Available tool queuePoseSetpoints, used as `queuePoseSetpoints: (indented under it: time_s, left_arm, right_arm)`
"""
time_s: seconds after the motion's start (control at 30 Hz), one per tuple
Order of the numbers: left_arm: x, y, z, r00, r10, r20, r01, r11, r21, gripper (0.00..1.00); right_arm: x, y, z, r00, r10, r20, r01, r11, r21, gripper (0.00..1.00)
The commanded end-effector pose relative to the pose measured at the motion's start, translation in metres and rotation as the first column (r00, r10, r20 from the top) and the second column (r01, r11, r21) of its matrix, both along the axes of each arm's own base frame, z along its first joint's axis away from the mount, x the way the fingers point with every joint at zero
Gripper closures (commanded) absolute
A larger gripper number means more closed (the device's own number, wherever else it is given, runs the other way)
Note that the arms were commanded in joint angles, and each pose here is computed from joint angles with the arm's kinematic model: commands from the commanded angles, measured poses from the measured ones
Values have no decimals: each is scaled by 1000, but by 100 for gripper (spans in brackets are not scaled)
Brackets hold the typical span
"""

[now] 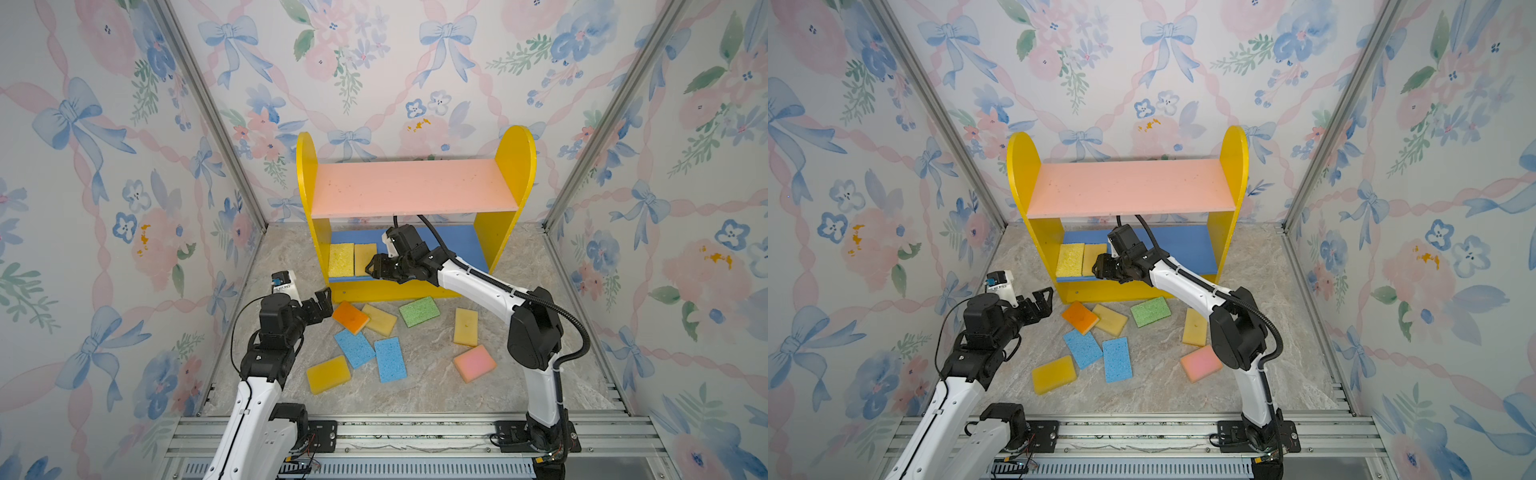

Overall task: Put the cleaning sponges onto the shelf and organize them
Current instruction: 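Press the green-backed sponge upright against the plain yellow sponge with the right gripper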

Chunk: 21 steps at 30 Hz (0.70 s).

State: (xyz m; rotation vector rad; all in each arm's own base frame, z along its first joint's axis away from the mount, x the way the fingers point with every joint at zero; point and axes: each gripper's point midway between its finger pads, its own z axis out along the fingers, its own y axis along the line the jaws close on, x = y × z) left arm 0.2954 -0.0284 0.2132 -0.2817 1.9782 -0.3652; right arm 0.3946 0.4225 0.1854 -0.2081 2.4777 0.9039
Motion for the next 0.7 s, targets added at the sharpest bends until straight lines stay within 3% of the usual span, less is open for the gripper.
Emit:
queuePoseSetpoints:
  time_s: [0.0,0.17,0.47,0.67]
  left_arm:
    - [0,0,0,1000,-10,7,10,1000,3,2]
    - [0,0,-1,1000,-9,4,9,1000,2,2]
    - [0,0,-1,1000,-10,5,10,1000,-2,2]
    - [1,0,-3,1000,-11,-2,11,1000,-2,2]
  right_arm:
    - [-8,-18,-27,1000,21,-16,-24,987,-158,40]
    - [-10,-13,-14,998,56,19,-53,989,-138,36]
    - [-10,17,-5,991,134,-12,-133,990,34,35]
    - [-9,18,-7,991,132,-22,-131,991,40,35]
